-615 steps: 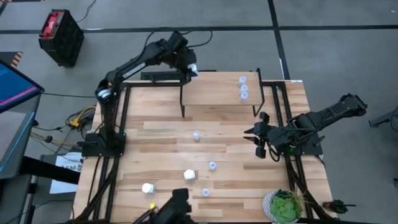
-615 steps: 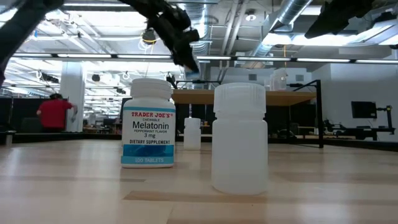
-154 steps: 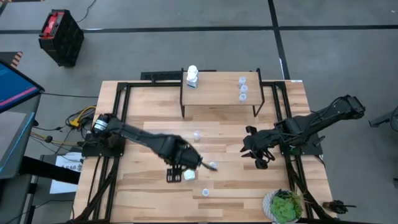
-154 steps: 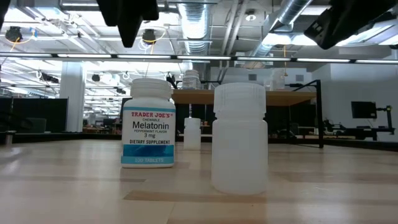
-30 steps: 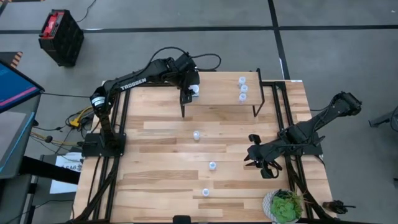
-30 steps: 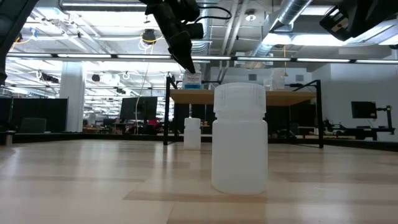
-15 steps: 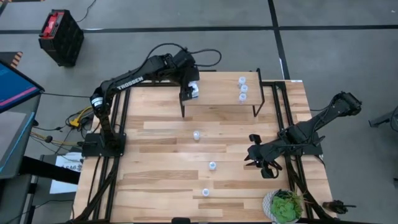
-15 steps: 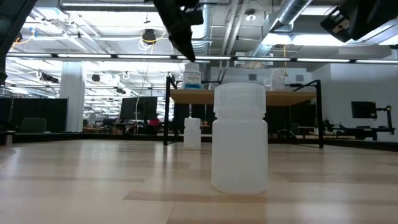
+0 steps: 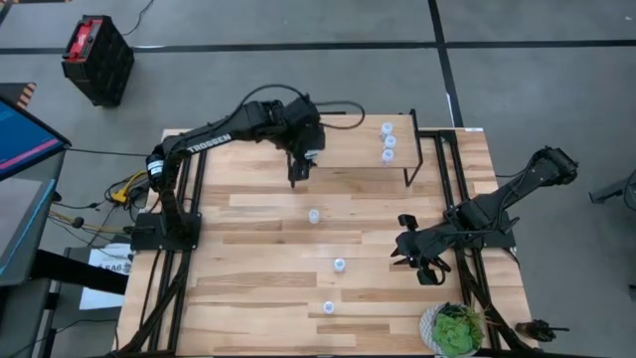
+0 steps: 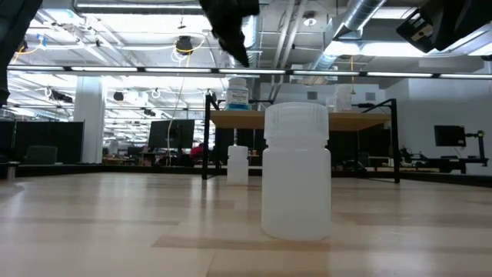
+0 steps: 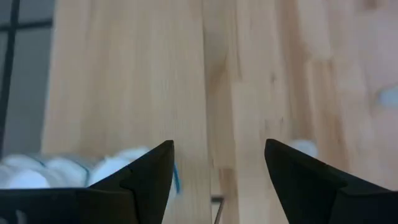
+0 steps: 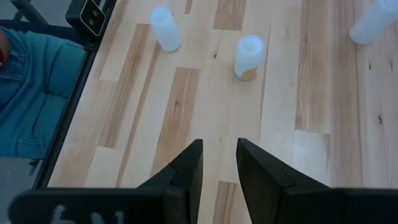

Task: Pick and place medicine bottles onto shelf by color
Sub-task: Put the white blue pill bottle on the shelf aligned with the other white blue pill bottles, then put the bottom white pill bottle on the shelf

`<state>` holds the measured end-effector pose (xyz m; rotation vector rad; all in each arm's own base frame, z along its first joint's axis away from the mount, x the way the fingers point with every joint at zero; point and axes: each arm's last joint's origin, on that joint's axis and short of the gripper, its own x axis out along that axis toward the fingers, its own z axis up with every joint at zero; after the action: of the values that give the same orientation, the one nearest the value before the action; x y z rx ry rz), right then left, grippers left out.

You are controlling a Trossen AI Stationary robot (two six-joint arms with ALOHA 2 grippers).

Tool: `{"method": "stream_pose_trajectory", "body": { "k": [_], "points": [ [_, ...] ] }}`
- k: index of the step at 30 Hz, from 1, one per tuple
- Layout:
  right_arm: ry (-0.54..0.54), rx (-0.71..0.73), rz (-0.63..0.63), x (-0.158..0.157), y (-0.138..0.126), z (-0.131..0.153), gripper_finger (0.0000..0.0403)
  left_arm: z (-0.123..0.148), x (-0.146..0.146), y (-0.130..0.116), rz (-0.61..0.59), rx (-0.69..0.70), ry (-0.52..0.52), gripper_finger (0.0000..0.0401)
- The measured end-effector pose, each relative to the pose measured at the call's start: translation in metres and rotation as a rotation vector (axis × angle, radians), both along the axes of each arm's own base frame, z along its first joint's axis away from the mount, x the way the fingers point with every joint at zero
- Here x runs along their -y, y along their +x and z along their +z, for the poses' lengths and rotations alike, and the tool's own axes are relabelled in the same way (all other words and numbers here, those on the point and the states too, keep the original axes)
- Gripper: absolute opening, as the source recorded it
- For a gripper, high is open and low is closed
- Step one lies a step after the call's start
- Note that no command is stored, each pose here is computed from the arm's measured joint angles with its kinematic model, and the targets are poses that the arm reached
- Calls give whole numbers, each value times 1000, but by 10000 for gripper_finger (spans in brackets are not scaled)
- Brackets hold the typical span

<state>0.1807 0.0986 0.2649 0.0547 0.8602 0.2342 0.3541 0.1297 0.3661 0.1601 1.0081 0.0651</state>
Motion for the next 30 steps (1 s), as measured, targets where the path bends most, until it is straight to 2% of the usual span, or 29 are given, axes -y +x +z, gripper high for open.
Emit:
{"method": "stream_pose_trajectory", "body": {
  "k": [7,12,25,30],
  "points": [
    [0,1,0,0,0,0,120,-35,1,2,33,-118,18,238],
    [0,0,0,0,0,0,120,-50,-1,-1,82,-192,81,238],
    [-1,-2,0,0,0,0,120,-51,-1,-1,90,-197,94,238],
    [-3,-6,0,0,0,0,120,-48,13,2,94,-183,81,238]
  ]
}}
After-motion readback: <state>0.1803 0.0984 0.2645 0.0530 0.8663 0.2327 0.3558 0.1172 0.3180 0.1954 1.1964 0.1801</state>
